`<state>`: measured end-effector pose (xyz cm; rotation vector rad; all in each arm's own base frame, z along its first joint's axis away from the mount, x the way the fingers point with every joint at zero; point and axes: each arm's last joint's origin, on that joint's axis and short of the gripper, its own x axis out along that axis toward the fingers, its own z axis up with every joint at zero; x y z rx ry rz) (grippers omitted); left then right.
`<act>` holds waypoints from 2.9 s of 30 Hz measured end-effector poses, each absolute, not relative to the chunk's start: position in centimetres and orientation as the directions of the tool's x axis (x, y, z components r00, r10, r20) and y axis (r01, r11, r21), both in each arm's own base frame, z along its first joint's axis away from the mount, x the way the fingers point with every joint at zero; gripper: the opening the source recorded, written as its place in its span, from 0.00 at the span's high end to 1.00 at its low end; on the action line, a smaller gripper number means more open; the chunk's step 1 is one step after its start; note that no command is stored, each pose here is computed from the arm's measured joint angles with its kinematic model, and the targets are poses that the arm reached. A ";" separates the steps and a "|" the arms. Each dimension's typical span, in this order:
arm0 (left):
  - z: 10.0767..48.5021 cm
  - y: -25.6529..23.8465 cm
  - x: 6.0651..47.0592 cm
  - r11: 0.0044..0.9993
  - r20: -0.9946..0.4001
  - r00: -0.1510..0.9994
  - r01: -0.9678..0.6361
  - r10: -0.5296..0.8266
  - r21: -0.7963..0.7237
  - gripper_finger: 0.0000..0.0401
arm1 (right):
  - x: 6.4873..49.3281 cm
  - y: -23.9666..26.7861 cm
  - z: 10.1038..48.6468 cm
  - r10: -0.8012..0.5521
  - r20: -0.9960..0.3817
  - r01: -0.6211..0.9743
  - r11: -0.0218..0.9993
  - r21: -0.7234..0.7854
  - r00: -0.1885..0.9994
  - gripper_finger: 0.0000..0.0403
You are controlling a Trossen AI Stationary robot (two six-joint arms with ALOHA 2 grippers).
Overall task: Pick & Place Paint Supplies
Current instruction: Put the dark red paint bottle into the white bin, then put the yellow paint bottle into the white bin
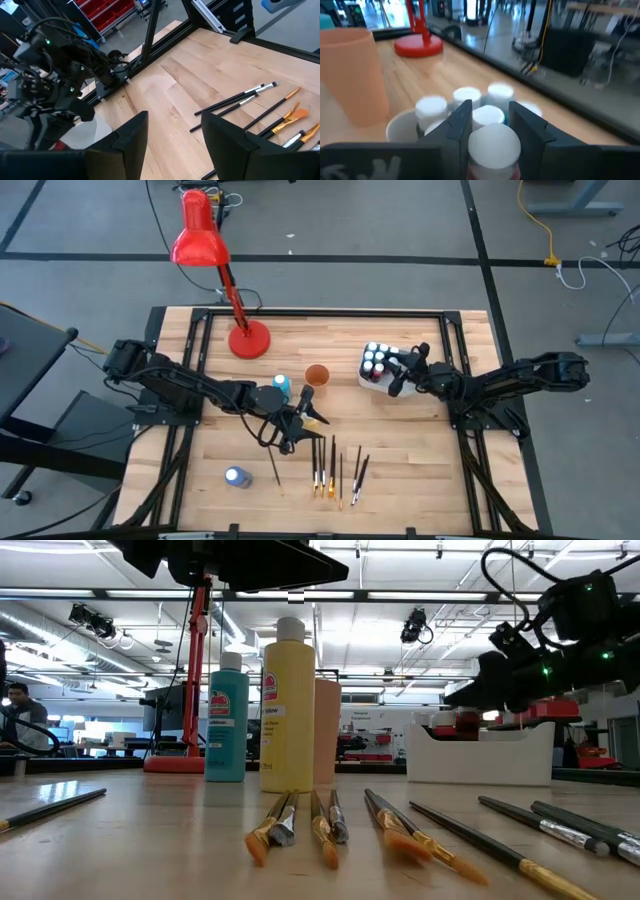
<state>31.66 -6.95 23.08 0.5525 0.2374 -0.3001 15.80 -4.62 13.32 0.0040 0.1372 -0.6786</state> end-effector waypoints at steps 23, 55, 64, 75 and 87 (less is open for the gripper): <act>23.1 -6.9 31.7 0.824 -0.299 0.930 0.337 -0.215 0.455 0.52 | 15.3 -6.3 13.4 -0.642 -0.127 0.636 0.767 -0.083 0.756 0.72; 23.1 -6.8 31.7 0.824 -0.299 0.935 0.317 -0.190 0.469 0.52 | 15.3 -6.4 17.2 -0.500 0.247 0.523 0.852 -0.036 0.830 0.59; 23.4 -7.1 31.7 0.842 -0.259 0.964 0.185 -0.056 0.506 0.52 | 19.9 -4.7 23.1 0.047 0.389 -0.046 0.999 -0.011 0.920 0.55; 26.6 -9.3 28.1 0.788 -0.193 0.946 -0.092 0.260 0.609 0.52 | 27.7 -0.6 25.6 0.051 -0.107 -0.057 0.997 -0.057 0.993 0.49; 30.2 -6.3 22.8 0.923 -0.304 0.943 -0.008 0.135 0.385 0.52 | 35.8 2.5 20.3 0.148 -0.230 -0.155 0.988 -0.013 0.962 0.49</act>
